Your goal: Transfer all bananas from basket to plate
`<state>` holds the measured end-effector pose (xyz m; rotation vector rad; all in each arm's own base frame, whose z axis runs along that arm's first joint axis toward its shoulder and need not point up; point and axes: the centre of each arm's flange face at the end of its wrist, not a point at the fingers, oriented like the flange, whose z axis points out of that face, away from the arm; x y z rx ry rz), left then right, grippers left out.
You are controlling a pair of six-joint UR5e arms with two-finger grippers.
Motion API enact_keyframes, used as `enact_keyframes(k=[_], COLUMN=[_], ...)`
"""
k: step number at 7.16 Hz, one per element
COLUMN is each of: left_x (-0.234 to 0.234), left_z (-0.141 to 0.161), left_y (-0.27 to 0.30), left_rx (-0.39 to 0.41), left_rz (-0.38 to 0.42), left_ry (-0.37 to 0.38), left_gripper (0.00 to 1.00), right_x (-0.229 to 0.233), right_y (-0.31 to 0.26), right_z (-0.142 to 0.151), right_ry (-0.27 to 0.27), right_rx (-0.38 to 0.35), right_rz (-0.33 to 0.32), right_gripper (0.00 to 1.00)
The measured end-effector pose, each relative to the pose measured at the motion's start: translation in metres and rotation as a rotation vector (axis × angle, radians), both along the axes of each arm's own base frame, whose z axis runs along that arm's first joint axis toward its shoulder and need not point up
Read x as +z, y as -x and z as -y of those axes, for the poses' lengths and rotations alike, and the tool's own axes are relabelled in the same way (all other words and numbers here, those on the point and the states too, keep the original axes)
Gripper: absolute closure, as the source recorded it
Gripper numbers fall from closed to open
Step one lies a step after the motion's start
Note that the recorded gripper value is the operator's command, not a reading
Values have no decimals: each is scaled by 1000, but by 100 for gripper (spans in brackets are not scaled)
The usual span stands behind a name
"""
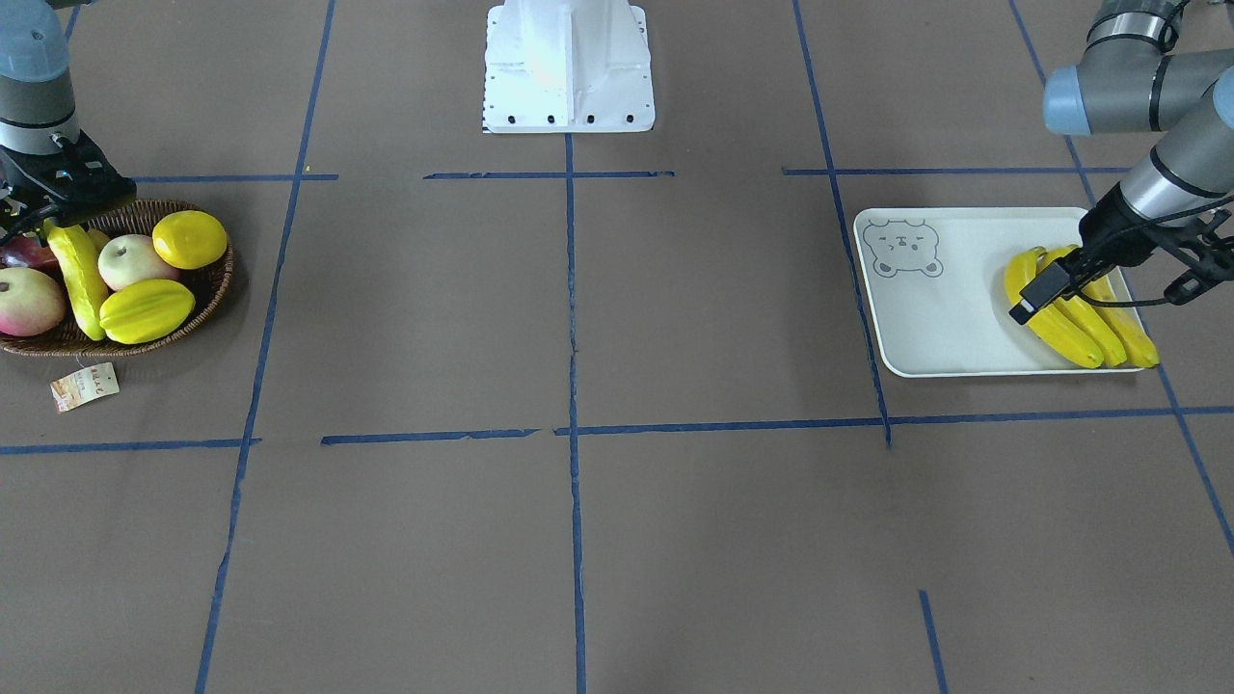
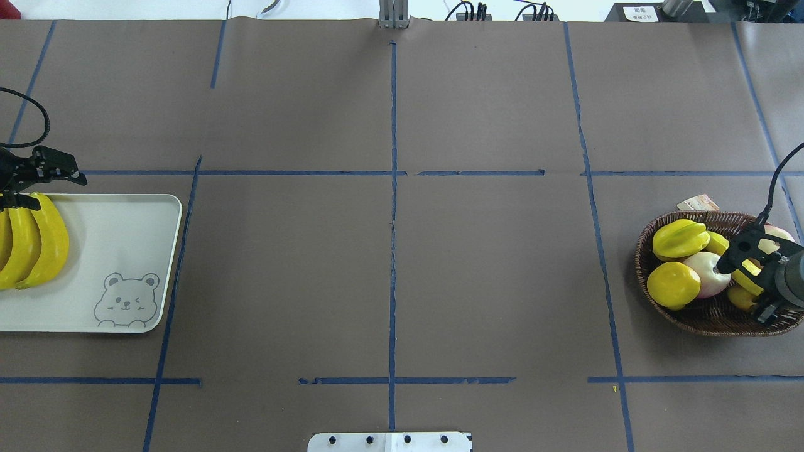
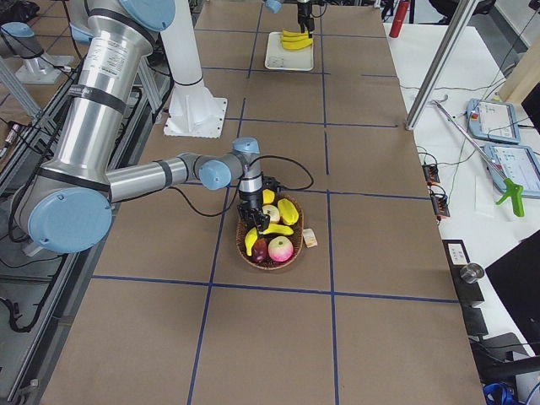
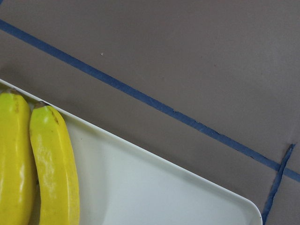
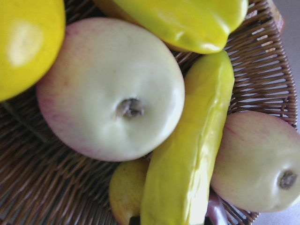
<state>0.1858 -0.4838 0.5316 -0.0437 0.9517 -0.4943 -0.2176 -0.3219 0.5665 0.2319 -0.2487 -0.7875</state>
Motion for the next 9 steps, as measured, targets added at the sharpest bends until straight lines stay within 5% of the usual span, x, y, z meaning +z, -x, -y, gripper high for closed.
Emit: enact_keyframes(k=[4,9], left_x=[1,-24], left_z=[-1,10], left_y=[-2,-11], left_rx=[2,9], left_rz=[1,-24], left_ry=[2,-42], left_gripper=[0,0], right_x=[-25,-82], right_y=[-36,-72], right_z=[13,45], right_ry=[-2,97], right_rx=[69,174], right_rz=[57,344], right_gripper=[84,83])
